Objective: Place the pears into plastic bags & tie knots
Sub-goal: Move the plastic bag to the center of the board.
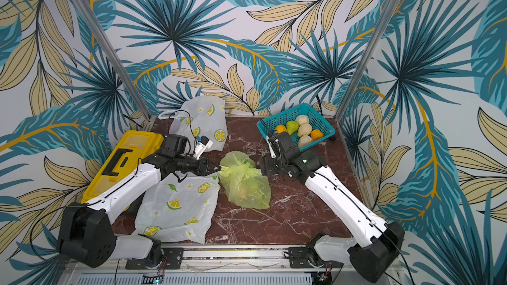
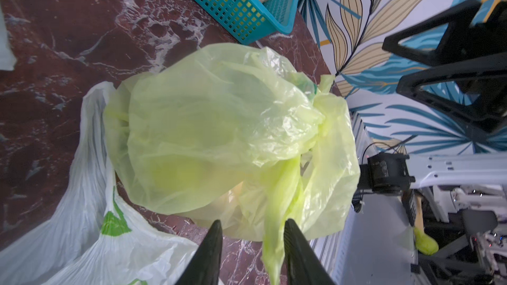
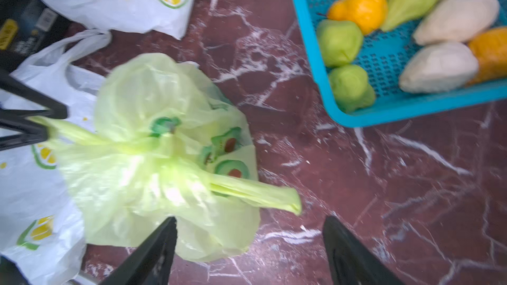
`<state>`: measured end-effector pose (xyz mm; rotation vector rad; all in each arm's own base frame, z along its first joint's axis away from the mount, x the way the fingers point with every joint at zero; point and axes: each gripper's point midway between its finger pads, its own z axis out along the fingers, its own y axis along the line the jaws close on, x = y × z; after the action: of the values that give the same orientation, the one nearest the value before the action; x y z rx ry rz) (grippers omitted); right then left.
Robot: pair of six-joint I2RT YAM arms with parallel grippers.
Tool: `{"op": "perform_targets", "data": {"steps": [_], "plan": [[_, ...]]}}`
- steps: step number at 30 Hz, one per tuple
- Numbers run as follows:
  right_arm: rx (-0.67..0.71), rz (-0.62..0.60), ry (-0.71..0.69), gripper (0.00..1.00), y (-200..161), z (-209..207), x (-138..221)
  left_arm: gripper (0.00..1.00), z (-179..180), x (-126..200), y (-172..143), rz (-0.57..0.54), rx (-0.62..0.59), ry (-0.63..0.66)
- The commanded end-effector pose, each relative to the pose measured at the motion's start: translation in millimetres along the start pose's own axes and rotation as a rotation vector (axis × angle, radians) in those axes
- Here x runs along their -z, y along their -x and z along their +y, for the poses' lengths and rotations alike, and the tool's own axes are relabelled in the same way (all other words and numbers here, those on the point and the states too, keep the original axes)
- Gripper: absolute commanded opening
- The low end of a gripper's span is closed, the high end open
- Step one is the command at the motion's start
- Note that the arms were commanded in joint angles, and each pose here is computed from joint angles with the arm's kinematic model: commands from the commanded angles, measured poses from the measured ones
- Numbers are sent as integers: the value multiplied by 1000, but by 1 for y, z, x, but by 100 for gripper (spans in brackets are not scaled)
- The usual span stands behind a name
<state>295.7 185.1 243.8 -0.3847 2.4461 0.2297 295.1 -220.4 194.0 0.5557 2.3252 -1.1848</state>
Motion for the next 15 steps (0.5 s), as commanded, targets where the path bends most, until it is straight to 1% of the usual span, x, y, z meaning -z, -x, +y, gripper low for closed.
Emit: {"op": "perform_targets", "data": {"steps": [1,3,6,7,9,10,12,13,15], "plan": [[99,83,42,86,-7,30,-33,55,-20,18,18,-56,-34,-19],[119,121,78,86,-7,47,-50,62,-20,30,24,-92,-43,21],[101,192,109,85,-20,60,-76,70,-10,46,30,-151,-46,129],[90,214,102,83,-26,60,-83,72,-5,52,33,-171,-50,170],[77,241,43,75,-36,50,-93,76,12,66,40,-227,-40,303],[73,251,23,66,-41,45,-96,81,24,77,44,-263,-20,392],[49,271,3,45,-49,37,-99,99,43,97,51,-329,29,522],[27,280,-2,34,-53,34,-99,99,50,106,53,-358,64,553],[-21,278,-11,15,-58,26,-97,99,55,116,56,-394,99,554]]}}
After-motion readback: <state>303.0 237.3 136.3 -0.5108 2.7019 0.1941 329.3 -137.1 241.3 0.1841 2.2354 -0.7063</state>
